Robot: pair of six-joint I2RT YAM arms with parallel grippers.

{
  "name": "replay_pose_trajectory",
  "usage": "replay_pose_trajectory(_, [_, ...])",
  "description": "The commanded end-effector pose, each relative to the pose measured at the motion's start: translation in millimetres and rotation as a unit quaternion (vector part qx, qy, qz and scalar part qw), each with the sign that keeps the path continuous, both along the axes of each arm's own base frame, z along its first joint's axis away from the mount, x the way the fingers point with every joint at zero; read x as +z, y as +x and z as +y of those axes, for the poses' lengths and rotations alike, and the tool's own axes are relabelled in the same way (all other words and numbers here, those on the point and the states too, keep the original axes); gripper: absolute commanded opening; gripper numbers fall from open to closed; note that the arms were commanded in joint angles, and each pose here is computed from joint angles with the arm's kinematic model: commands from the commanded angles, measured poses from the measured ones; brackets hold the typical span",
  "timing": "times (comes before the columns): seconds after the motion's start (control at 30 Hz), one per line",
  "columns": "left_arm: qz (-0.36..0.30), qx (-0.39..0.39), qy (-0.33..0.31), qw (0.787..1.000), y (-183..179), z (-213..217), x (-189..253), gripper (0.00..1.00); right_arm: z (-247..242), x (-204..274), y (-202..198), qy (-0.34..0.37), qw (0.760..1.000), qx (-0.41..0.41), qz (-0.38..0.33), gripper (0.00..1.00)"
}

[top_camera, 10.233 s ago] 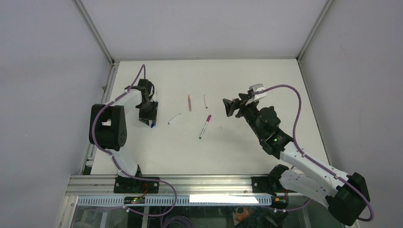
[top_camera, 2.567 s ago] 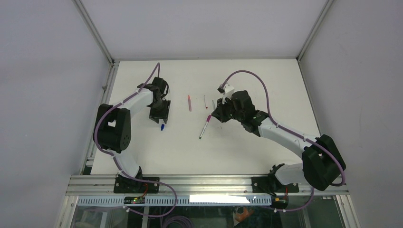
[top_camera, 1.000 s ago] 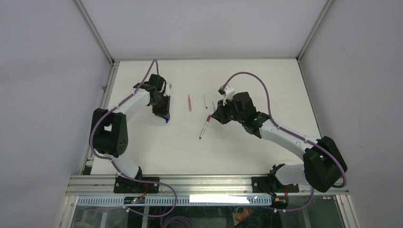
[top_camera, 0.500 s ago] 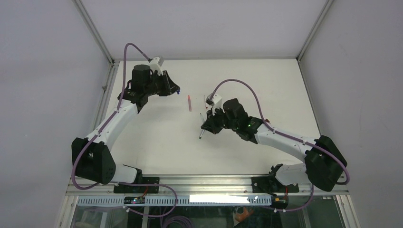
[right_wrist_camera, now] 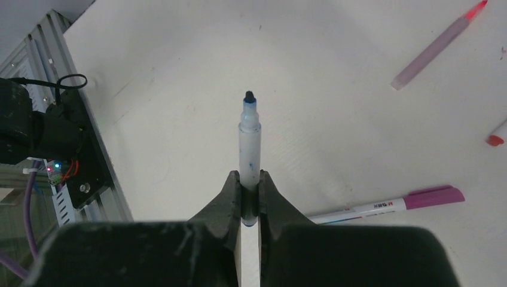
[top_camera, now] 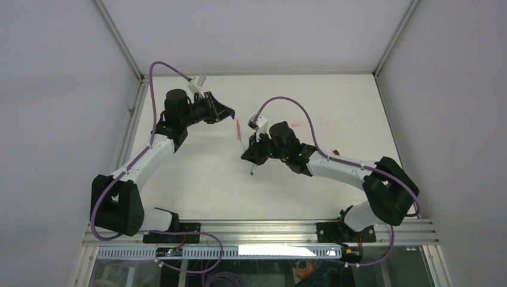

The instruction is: Insert the pens into the pen caps

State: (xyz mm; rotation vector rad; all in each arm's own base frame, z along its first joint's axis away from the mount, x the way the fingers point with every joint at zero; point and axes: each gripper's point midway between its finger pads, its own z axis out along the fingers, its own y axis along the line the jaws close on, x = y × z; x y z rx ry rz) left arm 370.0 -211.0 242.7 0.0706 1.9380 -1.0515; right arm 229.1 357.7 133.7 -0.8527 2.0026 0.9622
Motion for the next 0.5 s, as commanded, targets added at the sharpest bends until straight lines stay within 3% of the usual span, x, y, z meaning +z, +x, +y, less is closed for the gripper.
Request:
replay_pose_trajectory(0.0, [-0.086, -0.024, -0.045, 0.995, -10.8, -5.4, 46.8, 0.0, 28.2, 69.3, 22.3, 0.107, 0.992, -0.013, -0.06, 0.0])
replay_pose_trajectory(0.47, [-0.138, -0.066, -0.051, 0.987, -26.5, -11.4, 59.7, 0.0, 43.3, 90.9, 38.3, 0.152, 0.987, -0.013, -0.046, 0.0])
